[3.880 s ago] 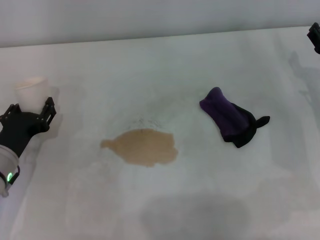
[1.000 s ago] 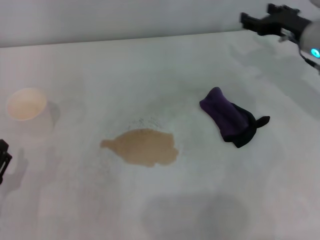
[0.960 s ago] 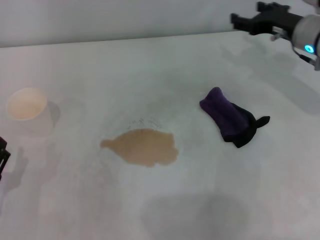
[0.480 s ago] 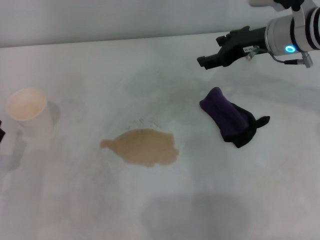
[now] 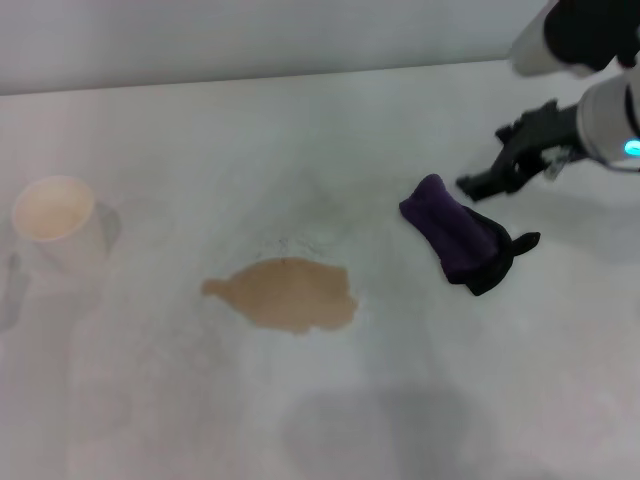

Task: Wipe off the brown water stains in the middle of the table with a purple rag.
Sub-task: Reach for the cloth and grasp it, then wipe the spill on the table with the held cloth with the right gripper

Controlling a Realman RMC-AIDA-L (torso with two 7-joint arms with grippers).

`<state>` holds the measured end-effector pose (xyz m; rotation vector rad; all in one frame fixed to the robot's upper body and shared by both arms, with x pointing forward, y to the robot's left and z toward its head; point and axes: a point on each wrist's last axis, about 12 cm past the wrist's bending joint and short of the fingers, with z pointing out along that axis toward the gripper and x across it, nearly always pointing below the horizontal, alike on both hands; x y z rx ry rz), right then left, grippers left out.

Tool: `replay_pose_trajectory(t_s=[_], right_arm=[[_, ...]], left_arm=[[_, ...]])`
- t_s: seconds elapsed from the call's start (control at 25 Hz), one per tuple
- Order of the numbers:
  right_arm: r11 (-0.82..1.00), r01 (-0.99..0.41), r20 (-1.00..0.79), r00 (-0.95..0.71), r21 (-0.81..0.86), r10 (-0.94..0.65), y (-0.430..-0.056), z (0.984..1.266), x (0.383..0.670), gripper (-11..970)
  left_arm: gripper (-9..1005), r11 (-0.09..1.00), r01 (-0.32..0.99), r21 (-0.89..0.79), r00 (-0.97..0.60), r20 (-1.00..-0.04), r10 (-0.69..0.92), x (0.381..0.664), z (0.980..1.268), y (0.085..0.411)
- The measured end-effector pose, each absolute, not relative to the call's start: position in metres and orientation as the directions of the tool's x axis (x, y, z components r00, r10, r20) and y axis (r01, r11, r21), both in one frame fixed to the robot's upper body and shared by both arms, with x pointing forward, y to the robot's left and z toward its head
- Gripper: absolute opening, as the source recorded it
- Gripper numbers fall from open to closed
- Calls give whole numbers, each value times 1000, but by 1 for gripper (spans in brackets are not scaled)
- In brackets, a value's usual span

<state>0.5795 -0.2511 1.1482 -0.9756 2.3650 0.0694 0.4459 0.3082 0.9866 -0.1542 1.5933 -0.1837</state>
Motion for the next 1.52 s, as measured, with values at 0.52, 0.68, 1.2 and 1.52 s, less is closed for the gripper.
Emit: replay_pose_trajectory(t_s=[0.52,0.68,1.2,1.52], right_arm=[[721,-687,-434,-624,-92,-650,-232,1108,582,777],[731,-675,-442,-628,-100,-640,-234,1107,586,758],[746,-660,-420,-654,-88,-629,-236,1100,597,354],[718,-693,-410,-635,-74,-655,-228,1107,598,83]], left_arm=[[891,977,26,-213,-44,-976,-212,457,988,304],[891,977,26,-213,-46,-976,-212,457,988,304],[890,977,36,-210,-39,-977,-209,462,990,303],[891,978,37,-208,-38,-978,-206,463,990,304]])
